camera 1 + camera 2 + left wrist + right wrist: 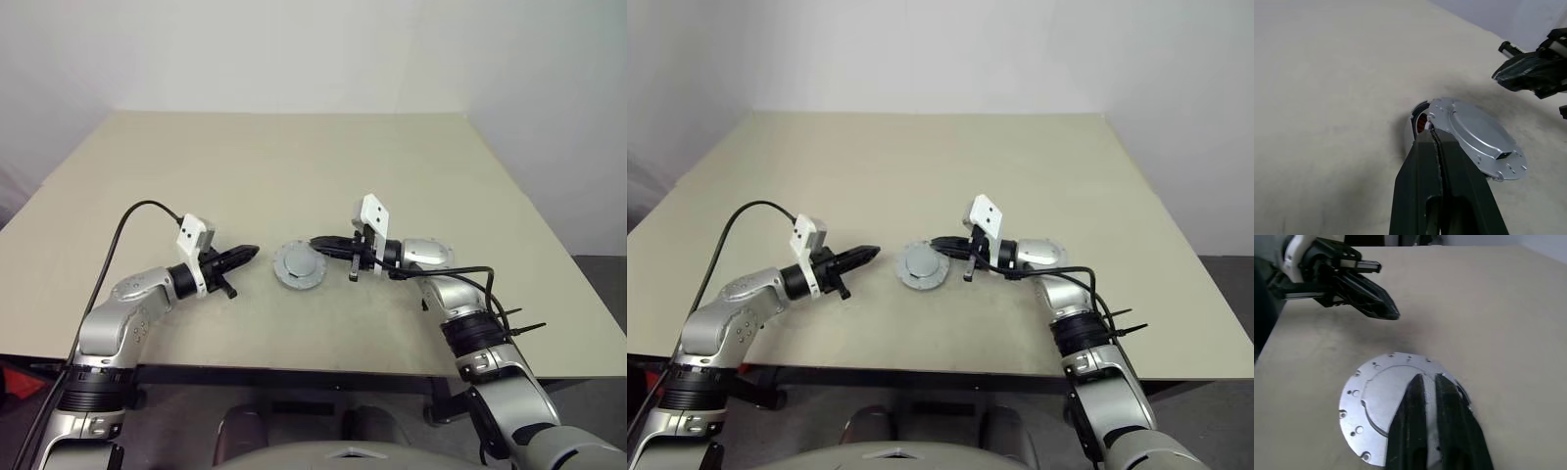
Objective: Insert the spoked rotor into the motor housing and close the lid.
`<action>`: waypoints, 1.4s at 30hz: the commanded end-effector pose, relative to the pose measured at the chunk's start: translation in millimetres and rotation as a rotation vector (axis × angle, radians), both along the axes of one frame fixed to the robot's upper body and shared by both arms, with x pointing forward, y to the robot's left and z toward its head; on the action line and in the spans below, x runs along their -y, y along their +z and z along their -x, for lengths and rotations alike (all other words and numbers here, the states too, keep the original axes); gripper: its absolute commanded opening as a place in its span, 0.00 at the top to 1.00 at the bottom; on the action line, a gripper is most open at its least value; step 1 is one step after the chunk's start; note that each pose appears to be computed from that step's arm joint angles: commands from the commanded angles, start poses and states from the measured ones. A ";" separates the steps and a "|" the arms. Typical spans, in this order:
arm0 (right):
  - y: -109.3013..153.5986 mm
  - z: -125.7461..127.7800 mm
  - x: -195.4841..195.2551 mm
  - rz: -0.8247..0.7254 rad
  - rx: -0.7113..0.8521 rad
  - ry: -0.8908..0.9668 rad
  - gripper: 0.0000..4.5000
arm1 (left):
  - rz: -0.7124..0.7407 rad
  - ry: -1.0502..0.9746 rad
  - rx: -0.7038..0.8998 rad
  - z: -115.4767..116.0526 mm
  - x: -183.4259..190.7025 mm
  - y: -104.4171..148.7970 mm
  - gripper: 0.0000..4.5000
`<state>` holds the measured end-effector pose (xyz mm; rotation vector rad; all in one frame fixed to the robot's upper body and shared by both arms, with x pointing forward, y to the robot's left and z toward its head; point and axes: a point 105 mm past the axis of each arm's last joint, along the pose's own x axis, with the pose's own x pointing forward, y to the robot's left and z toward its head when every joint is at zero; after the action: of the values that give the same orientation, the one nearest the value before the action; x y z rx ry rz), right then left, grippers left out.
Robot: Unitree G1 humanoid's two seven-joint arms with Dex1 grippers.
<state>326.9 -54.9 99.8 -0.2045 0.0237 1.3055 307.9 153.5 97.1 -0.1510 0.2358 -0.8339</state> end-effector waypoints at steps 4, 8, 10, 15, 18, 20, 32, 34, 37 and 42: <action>0.3 1.6 -11.0 0.017 0.057 0.052 0.43 | 0.005 0.014 0.046 -2.5 -3.2 10.4 1.00; -5.0 -4.5 -16.6 0.025 0.075 0.034 0.21 | 0.002 -0.007 0.038 -1.9 3.5 7.0 1.00; -7.8 -5.9 -20.2 0.024 0.070 0.034 0.21 | 0.007 -0.011 0.037 -2.0 5.3 7.1 1.00; -13.3 -9.7 -25.7 0.022 0.065 0.023 0.21 | 0.005 -0.021 0.036 -1.6 8.6 6.8 1.00; -15.3 -8.1 -23.7 0.025 0.050 0.035 0.21 | 0.000 -0.017 0.034 -1.3 6.7 6.4 1.00; -16.6 -4.0 -21.8 0.029 0.023 0.061 0.21 | -0.004 -0.009 0.031 -1.3 3.3 6.0 1.00; -19.2 -6.8 -25.0 0.053 0.054 0.033 0.00 | -0.009 0.016 0.032 -5.3 -2.4 8.2 1.00; -20.6 -7.0 -26.3 0.052 0.047 0.032 0.00 | -0.010 0.018 0.032 -5.4 -2.7 8.2 1.00; -23.6 -8.0 -28.2 0.052 0.035 0.021 0.00 | -0.018 0.026 0.032 -5.7 -4.8 8.0 1.00; -24.6 -10.7 -28.0 0.053 0.029 0.007 0.00 | -0.020 0.054 0.030 -7.6 -10.6 8.9 1.00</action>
<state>334.7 -30.3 67.1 -0.2554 0.0699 1.3111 310.6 158.0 93.3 -0.1475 0.2521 -0.7980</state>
